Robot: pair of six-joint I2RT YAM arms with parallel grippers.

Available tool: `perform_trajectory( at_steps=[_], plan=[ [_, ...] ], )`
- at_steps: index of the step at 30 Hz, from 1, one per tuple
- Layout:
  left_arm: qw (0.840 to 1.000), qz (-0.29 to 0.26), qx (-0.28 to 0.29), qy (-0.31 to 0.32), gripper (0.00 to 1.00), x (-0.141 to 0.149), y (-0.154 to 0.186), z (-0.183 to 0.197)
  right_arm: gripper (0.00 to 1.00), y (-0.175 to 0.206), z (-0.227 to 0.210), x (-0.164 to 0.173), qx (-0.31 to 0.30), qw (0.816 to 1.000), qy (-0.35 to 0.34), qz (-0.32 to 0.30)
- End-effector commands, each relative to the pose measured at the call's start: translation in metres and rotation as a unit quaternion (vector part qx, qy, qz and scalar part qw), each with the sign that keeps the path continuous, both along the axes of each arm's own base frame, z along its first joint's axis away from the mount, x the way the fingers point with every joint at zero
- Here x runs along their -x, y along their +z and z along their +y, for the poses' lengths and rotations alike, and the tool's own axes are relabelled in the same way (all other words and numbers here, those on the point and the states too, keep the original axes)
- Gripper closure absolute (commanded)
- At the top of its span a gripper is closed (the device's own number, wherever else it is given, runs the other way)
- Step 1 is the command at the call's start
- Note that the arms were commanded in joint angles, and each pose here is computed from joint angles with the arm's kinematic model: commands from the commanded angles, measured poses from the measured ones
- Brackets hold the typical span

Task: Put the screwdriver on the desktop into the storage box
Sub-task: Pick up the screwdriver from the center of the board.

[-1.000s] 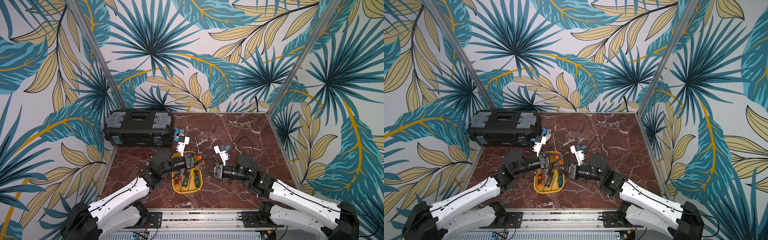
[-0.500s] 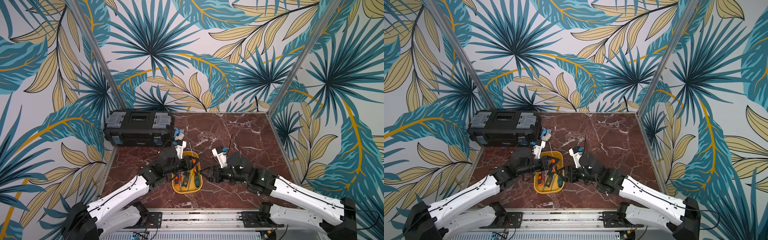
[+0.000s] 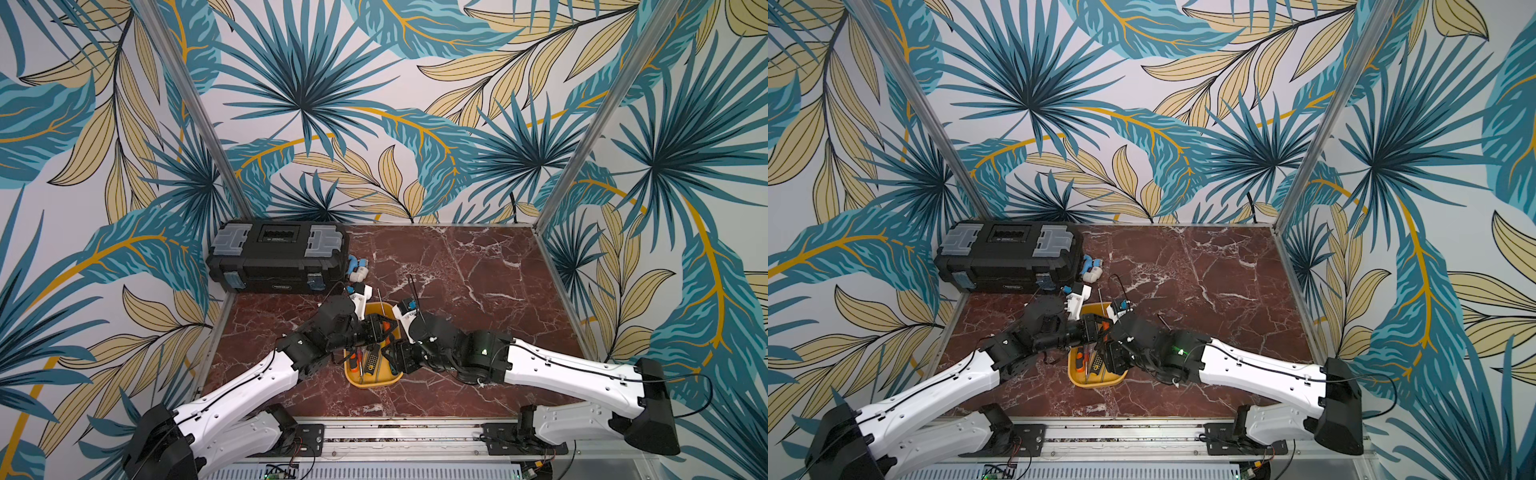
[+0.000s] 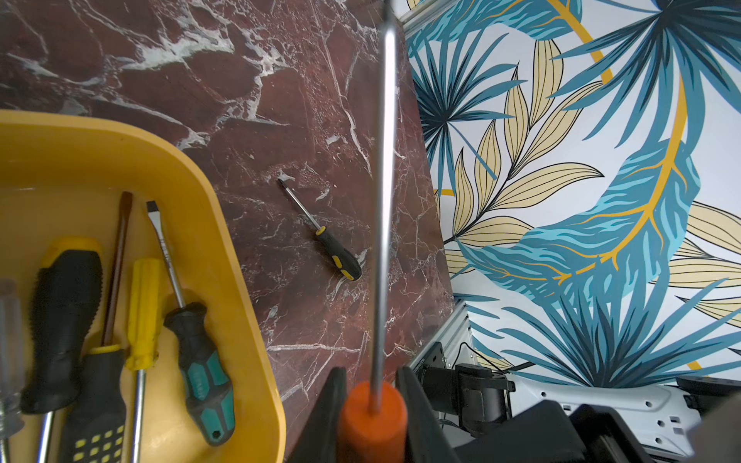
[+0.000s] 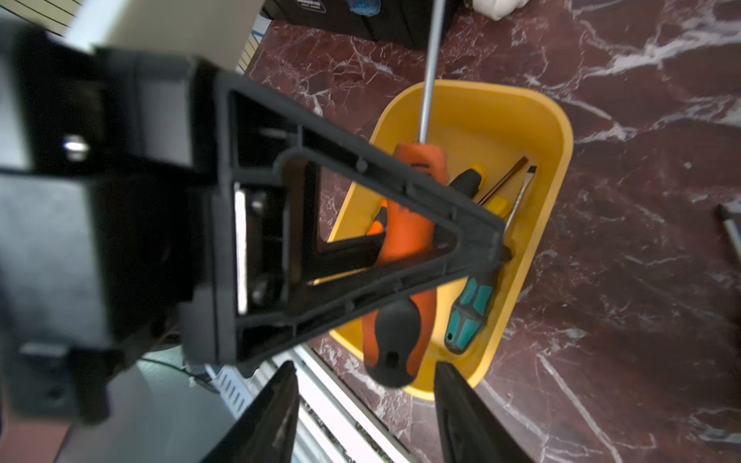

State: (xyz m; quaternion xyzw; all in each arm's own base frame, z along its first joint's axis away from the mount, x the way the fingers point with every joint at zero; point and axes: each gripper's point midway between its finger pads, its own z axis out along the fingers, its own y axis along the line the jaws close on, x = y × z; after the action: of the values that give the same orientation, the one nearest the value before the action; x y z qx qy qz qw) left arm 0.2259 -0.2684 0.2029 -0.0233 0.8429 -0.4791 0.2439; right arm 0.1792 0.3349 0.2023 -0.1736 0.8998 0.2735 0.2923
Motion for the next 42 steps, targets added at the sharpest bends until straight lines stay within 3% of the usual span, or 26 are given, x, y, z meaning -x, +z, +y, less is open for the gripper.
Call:
perform_trajectory(
  at_steps=[1,10,15,16,18,21,25,30,36,42],
  plan=[
    [1.000,-0.015,0.023,-0.005,1.00,-0.002,0.020,-0.004,0.44,-0.004,-0.010,-0.013,0.047,0.998,-0.025,-0.035],
    [0.999,-0.007,0.033,-0.010,1.00,0.000,0.016,-0.006,0.61,-0.010,0.000,-0.019,0.064,0.997,-0.022,-0.037],
    [1.000,-0.004,0.027,-0.012,1.00,-0.001,0.013,-0.006,0.88,-0.015,-0.002,-0.017,0.062,0.997,-0.026,-0.030],
    [1.000,-0.003,0.025,-0.012,0.98,-0.001,0.011,-0.006,0.93,-0.014,-0.002,-0.016,0.058,0.998,-0.026,-0.029],
    [1.000,-0.002,0.025,-0.005,0.72,-0.002,0.009,-0.003,0.99,-0.012,-0.003,-0.014,0.050,0.998,-0.026,-0.028],
    [0.999,-0.010,0.030,-0.003,0.49,-0.003,0.013,0.000,1.00,-0.008,-0.004,-0.010,0.018,0.999,-0.025,-0.020],
    [0.997,-0.042,0.055,0.014,0.37,-0.004,0.031,0.007,1.00,-0.004,-0.002,-0.002,-0.040,0.999,-0.019,0.006],
    [0.992,-0.075,0.094,0.031,0.33,-0.003,0.050,0.014,1.00,0.020,0.005,0.006,-0.164,0.986,0.000,0.036],
    [0.989,-0.086,0.118,-0.023,0.35,0.008,0.055,0.001,1.00,0.051,0.000,0.007,-0.283,0.957,0.018,0.056],
    [0.980,-0.097,0.161,-0.059,0.44,0.018,0.069,-0.008,1.00,0.063,-0.006,0.003,-0.339,0.938,0.023,0.071]
  ],
)
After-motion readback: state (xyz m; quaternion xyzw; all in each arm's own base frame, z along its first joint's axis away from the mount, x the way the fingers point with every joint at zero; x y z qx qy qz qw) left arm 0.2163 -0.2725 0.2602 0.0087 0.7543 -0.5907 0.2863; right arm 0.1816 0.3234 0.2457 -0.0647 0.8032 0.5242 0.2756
